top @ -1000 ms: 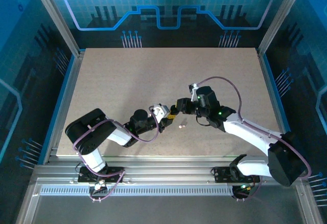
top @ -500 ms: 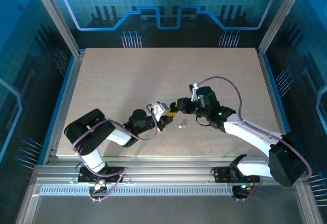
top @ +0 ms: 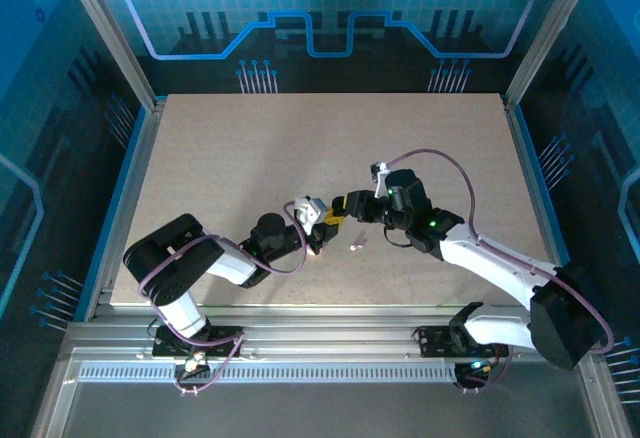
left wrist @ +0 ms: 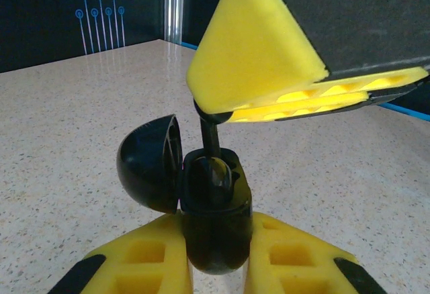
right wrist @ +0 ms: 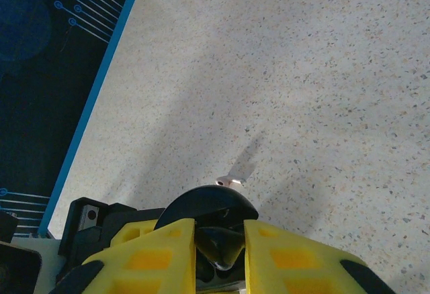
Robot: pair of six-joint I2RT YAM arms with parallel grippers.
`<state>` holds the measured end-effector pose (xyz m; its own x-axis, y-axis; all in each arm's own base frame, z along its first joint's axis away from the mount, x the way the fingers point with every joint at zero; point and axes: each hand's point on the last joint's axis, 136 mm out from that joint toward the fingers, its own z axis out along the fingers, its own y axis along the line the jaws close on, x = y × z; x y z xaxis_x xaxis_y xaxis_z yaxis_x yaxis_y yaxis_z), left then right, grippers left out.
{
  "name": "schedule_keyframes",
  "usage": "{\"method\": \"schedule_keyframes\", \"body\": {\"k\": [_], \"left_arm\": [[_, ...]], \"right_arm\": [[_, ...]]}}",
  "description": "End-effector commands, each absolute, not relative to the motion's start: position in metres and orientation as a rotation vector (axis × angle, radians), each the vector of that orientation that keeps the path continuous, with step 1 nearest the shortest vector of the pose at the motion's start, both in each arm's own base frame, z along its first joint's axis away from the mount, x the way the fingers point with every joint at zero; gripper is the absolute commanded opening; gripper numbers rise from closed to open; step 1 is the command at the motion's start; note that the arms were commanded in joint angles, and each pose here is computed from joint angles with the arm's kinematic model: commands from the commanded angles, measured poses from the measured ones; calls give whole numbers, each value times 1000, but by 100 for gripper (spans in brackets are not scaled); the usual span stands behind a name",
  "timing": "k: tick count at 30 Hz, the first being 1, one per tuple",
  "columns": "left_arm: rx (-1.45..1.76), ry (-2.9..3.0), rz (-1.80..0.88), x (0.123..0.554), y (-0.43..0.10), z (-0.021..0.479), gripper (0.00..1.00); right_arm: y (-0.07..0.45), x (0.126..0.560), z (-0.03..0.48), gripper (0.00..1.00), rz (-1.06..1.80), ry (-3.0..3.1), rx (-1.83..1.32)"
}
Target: Insert the wireless bluetooth earbuds into the charging case
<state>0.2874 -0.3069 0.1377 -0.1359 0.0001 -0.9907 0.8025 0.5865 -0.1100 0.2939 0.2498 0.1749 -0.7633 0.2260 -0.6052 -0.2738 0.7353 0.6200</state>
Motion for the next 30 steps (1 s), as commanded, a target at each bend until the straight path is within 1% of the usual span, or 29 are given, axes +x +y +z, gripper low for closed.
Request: {"method": "schedule_keyframes", "body": {"k": [1,30], "left_arm": [[636,1445,-832,293,-310,179,8],[651,1421,-828,289,-310,185,8]], "right_arm": [[253,289,179,23,933,2218,-74],[273,276,178,23,861,2258,-282]]}}
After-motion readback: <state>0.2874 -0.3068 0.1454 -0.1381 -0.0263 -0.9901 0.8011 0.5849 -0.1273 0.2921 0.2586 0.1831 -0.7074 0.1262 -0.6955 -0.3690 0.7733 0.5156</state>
